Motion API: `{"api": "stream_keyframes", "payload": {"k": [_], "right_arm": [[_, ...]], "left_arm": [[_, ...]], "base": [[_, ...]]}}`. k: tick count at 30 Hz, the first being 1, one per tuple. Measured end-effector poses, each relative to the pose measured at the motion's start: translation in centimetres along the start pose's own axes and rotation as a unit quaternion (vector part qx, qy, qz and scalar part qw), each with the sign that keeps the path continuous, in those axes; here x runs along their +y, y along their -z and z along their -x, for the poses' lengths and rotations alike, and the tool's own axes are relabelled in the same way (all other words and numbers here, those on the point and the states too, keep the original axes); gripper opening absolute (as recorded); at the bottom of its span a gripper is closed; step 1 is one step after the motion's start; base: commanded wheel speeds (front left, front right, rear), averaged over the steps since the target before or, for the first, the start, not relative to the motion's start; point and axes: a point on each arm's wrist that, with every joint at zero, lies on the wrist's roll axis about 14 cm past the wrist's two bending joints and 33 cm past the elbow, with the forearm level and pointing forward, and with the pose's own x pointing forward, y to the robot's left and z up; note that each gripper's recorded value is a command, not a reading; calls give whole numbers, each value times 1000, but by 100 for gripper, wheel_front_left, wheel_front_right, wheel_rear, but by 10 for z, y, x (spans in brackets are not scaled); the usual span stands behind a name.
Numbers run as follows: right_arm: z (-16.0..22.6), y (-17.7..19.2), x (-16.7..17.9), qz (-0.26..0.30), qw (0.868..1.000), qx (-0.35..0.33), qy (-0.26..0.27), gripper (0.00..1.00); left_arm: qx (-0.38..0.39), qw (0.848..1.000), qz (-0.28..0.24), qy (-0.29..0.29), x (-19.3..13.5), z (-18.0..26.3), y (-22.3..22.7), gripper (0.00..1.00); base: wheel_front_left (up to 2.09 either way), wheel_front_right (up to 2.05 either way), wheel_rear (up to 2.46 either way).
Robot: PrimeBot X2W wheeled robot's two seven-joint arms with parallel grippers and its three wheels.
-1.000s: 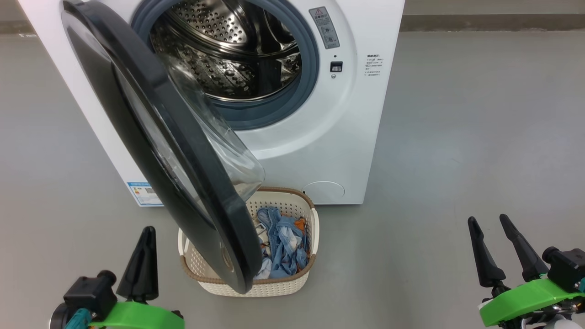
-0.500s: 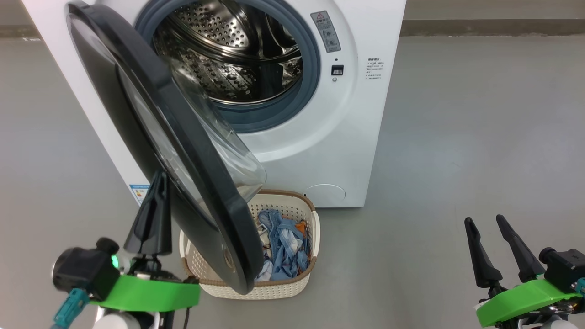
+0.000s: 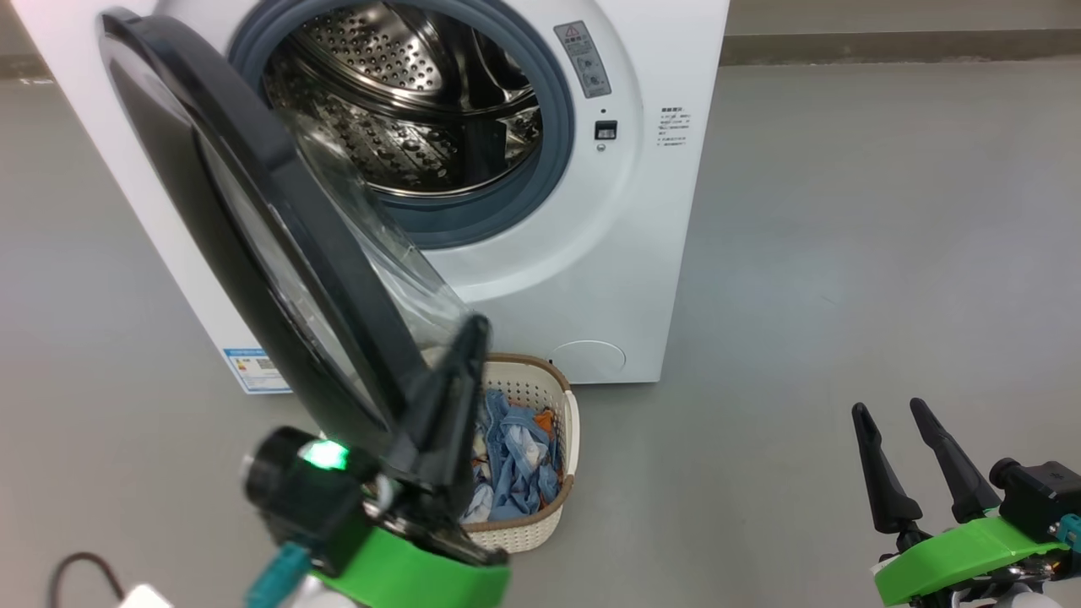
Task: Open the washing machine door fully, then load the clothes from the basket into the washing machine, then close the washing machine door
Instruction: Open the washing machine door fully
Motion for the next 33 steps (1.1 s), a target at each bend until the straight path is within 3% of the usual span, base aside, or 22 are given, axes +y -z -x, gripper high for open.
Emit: {"api": "stream_keyframes", "payload": {"k": [5, 12, 33], "right_arm": [[2, 2, -4, -1, 1000, 4, 7, 100], [5, 7, -5, -3, 1000, 10, 9, 100], [4, 14, -4, -7, 1000, 20, 9, 100]], "left_arm": [[84, 995, 50, 11, -17, 16, 53, 0], [151, 985, 77, -11, -9, 31, 99, 0], [187, 972, 102, -102, 35, 40, 127, 0]], "base": [[0, 0, 0], [0, 0, 0], [0, 0, 0]]}}
